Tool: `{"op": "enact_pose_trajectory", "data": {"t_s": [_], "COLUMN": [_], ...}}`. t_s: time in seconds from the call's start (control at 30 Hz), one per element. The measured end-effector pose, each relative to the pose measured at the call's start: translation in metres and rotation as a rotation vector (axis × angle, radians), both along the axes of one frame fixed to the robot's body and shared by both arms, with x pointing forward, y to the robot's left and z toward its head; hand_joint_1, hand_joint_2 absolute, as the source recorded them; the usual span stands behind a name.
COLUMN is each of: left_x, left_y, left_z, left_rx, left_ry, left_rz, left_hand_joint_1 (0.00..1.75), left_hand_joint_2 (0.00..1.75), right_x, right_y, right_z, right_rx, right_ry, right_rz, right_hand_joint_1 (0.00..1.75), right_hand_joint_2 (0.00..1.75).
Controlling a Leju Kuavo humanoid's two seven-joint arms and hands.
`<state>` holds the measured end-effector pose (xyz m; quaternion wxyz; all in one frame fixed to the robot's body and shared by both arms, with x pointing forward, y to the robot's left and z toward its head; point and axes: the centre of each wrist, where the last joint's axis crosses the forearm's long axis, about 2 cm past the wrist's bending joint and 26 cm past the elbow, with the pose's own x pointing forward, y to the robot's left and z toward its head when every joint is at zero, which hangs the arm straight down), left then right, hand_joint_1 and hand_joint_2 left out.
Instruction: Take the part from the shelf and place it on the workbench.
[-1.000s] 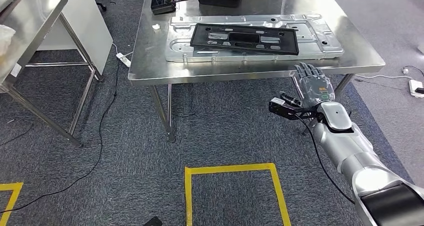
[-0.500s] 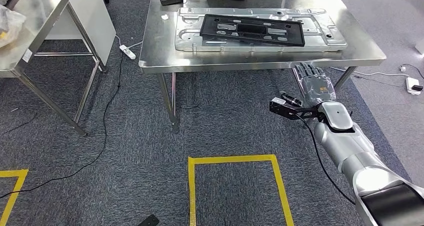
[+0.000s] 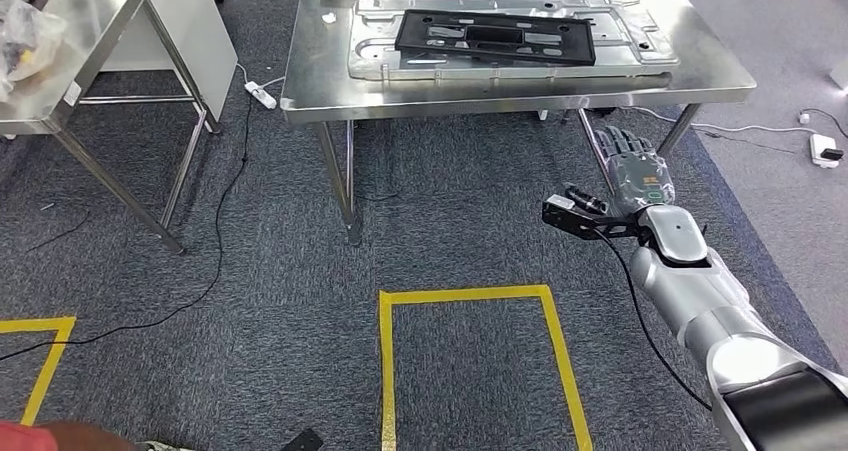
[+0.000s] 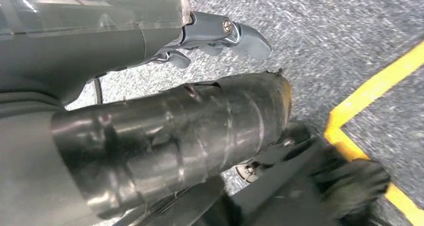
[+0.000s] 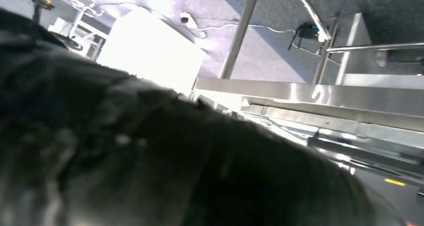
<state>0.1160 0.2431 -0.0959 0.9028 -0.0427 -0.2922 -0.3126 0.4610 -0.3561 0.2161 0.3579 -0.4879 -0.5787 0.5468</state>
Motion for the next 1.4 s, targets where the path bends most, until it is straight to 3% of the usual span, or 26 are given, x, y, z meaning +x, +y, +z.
{"op": "enact_pose_trajectory", "data": {"t_s": [0.7,1.37,1.4], "left_x": [-0.001,0.001,0.000], "left_y": [0.000,0.002,0.002], "left_z": [0.000,0.000,0.000], "left_rx": [-0.012,0.002,0.002], "left_ry": [-0.020,0.005,0.005], "left_rz": [-0.010,0.006,0.006], "left_hand_joint_1": [0.00,0.00,0.00], "left_hand_joint_2": [0.00,0.00,0.00], "right_x": [-0.006,-0.011,-0.011], "right_y": [-0.027,-0.036,-0.036], "right_z": [-0.003,-0.007,-0.009], "right_rx": [0.030,0.020,0.017], "right_ry": [-0.020,-0.044,-0.042], "right_rz": [-0.067,-0.117,-0.117], "right_hand_joint_1": [0.00,0.00,0.00], "right_hand_joint_2": [0.00,0.00,0.44]}}
